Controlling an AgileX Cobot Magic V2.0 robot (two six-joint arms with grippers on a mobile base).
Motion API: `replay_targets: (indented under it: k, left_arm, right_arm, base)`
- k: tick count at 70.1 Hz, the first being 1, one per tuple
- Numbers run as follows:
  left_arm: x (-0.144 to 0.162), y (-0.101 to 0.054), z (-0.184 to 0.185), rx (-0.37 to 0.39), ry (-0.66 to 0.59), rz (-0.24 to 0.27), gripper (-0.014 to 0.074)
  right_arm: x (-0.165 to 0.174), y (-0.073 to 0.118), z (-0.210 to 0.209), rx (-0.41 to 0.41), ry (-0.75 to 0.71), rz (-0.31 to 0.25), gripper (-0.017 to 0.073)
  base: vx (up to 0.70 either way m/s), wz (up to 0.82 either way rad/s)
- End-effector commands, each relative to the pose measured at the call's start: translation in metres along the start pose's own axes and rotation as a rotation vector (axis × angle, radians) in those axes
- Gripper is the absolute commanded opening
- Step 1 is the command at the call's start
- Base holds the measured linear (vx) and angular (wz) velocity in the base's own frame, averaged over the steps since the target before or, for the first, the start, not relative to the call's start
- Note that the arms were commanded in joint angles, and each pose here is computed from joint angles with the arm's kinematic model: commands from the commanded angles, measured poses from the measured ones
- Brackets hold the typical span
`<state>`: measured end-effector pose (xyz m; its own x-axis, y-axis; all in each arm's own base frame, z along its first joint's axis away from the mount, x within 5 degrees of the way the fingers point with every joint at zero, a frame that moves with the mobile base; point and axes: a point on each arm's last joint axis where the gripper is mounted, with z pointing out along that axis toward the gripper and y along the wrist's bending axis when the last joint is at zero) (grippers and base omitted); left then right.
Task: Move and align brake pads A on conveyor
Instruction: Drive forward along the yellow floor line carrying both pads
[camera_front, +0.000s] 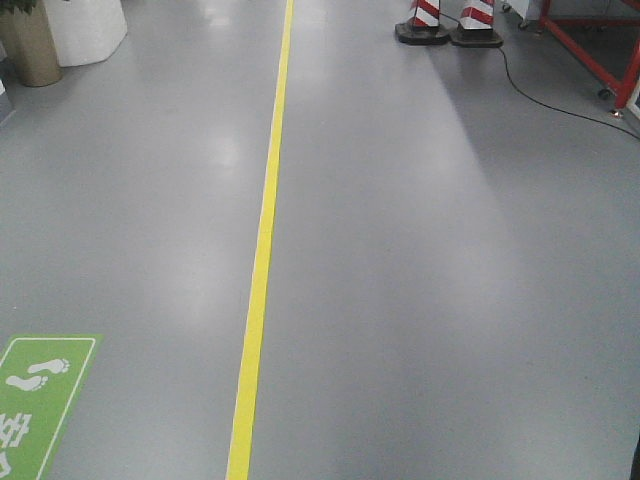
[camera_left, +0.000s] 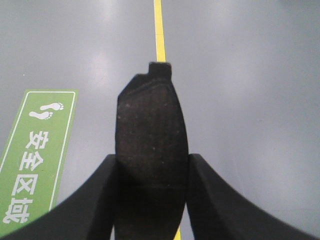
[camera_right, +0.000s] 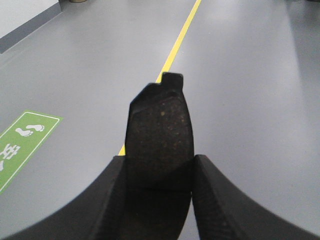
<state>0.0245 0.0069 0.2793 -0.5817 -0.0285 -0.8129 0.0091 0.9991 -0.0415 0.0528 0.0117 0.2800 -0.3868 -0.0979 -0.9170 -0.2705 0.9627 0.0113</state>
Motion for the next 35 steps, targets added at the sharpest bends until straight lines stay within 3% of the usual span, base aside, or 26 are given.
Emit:
replay_targets:
  k: [1, 35]
  left_arm:
    - [-0.0143, -0.0014, -0.0048, 0.013, -0.098, 0.002, -0.0006]
    - [-0.0143, -0.0014, -0.0048, 0.013, -0.098, 0.002, -0.0006]
  right_arm:
    - [-0.0169, 0.0005, -0.0046, -0.005, -0.117, -0.016, -0.0011]
    - [-0.0168, 0.0005, -0.0046, -0.005, -0.116, -0.016, -0.0011]
  base:
    - [0.04, 0.05]
    - [0.10, 0.08]
